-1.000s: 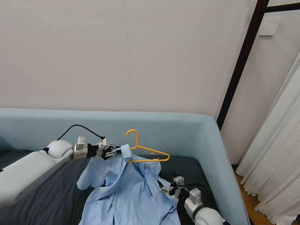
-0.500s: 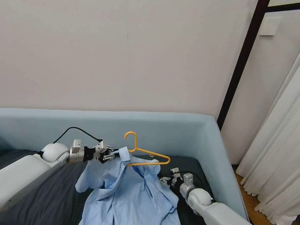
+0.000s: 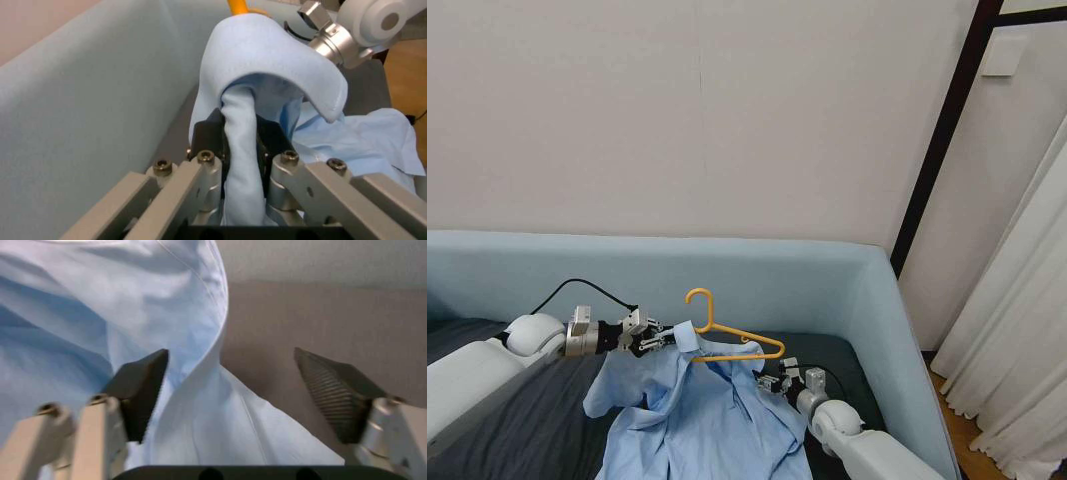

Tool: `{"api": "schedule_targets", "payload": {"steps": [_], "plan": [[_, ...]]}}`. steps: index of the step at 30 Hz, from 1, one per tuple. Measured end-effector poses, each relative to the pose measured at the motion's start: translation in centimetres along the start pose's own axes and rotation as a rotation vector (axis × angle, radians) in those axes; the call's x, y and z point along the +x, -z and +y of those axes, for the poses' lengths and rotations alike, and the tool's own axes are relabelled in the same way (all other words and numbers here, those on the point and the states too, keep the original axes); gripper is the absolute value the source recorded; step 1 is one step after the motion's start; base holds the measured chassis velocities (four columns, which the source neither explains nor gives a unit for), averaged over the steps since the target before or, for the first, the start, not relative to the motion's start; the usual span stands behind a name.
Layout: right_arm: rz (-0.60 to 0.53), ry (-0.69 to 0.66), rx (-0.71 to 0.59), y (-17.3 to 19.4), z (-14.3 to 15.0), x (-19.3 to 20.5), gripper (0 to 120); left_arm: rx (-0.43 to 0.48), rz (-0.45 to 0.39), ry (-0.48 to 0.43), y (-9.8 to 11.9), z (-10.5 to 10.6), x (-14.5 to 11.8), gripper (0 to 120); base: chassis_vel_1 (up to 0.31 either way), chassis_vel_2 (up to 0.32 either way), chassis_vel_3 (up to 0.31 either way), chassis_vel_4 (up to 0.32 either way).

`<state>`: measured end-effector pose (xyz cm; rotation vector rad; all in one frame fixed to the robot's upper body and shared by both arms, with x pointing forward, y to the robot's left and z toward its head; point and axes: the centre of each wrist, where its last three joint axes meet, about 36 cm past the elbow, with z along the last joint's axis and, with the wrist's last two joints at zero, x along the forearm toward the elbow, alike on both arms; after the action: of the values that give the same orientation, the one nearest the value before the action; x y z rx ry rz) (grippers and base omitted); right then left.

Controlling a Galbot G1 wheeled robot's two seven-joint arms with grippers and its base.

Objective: Pick up the clothes from the sofa and hang them on the clothes hanger.

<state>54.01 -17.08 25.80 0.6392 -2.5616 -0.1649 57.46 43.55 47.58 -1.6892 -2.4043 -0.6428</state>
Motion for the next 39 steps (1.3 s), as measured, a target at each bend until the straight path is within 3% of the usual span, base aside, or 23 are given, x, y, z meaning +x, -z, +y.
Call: {"api": "schedule_targets", "payload": {"steps": [4, 6, 8, 19, 31, 39], "plan": [[0.019, -0.019, -0.012, -0.5, 0.0, -1.0, 52, 0.001, 0.004, -0.006, 0.2, -0.5, 0.3, 7, 0.000, 0.000, 0.000, 0.000], [0.021, -0.021, -0.014, -0.6, 0.0, -1.1, 49, 0.001, 0.004, -0.007, 0.2, -0.5, 0.4, 7, 0.000, 0.000, 0.000, 0.000], [0.021, -0.021, -0.022, -0.6, 0.3, -1.5, 37, -0.001, 0.004, -0.010, 0.4, -0.6, 0.4, 7, 0.000, 0.000, 0.000, 0.000], [0.021, 0.010, -0.038, -0.4, 1.7, -1.5, 1, 0.009, 0.009, -0.011, 0.2, -1.2, 0.8, 7, 0.000, 0.000, 0.000, 0.000], [0.015, 0.003, -0.051, -0.5, 1.4, -1.1, 0, 0.012, -0.017, 0.007, 0.0, -1.0, 1.0, 7, 0.000, 0.000, 0.000, 0.000], [-0.017, -0.011, -0.035, 1.0, -0.4, -0.1, 0, -0.013, -0.051, -0.009, -1.8, -1.2, 1.3, 7, 0.000, 0.000, 0.000, 0.000]]}}
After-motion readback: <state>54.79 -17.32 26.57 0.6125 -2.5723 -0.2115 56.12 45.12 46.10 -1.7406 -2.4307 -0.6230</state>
